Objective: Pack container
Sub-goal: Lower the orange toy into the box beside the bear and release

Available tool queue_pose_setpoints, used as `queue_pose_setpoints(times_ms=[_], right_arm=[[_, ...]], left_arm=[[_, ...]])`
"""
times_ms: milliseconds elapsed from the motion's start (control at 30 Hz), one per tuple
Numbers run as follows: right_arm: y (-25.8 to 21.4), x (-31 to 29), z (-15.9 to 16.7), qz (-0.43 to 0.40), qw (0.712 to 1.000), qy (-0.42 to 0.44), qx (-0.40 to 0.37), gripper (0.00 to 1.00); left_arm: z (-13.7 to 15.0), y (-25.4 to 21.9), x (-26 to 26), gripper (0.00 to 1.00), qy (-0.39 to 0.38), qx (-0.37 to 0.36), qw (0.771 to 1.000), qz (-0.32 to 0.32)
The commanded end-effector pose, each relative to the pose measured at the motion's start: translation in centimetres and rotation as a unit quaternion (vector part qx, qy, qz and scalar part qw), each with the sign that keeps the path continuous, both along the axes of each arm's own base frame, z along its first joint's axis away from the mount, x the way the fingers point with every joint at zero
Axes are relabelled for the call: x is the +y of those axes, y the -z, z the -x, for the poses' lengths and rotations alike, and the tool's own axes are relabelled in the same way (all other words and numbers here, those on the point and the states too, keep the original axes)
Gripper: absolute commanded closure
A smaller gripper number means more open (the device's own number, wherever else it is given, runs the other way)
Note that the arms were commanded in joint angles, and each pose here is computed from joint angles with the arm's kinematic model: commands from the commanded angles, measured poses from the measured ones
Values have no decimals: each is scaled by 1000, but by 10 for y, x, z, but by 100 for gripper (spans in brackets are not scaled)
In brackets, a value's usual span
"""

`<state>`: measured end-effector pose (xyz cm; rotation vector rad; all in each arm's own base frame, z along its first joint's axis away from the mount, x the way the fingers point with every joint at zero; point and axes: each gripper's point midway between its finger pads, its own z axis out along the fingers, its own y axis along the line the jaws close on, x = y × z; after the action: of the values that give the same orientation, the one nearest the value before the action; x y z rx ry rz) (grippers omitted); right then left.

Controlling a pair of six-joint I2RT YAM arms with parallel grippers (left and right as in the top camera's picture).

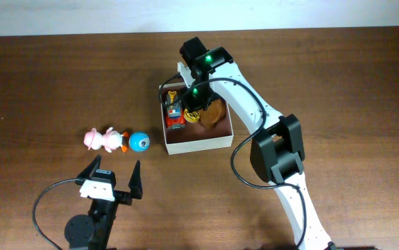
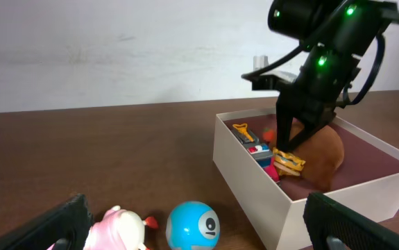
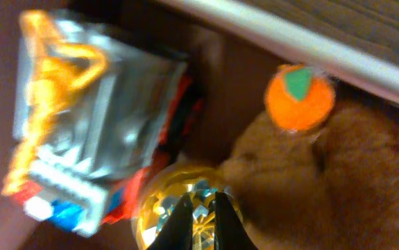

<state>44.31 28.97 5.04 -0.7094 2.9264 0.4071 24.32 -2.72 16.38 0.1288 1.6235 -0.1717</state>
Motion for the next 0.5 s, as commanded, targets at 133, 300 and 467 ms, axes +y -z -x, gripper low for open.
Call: queue_pose_setpoints(times_ms=[133, 300, 467], right_arm=[[20, -12, -7, 18, 1000, 13, 8, 95], [-10, -9, -16, -1, 1000, 16, -16, 96], [-56, -5, -30, -23, 998, 16, -61, 96]], left_arm=[[0, 2, 0, 0, 1, -1, 1000, -6], [0, 2, 0, 0, 1, -1, 1000, -6], [0, 2, 0, 0, 1, -1, 1000, -6]])
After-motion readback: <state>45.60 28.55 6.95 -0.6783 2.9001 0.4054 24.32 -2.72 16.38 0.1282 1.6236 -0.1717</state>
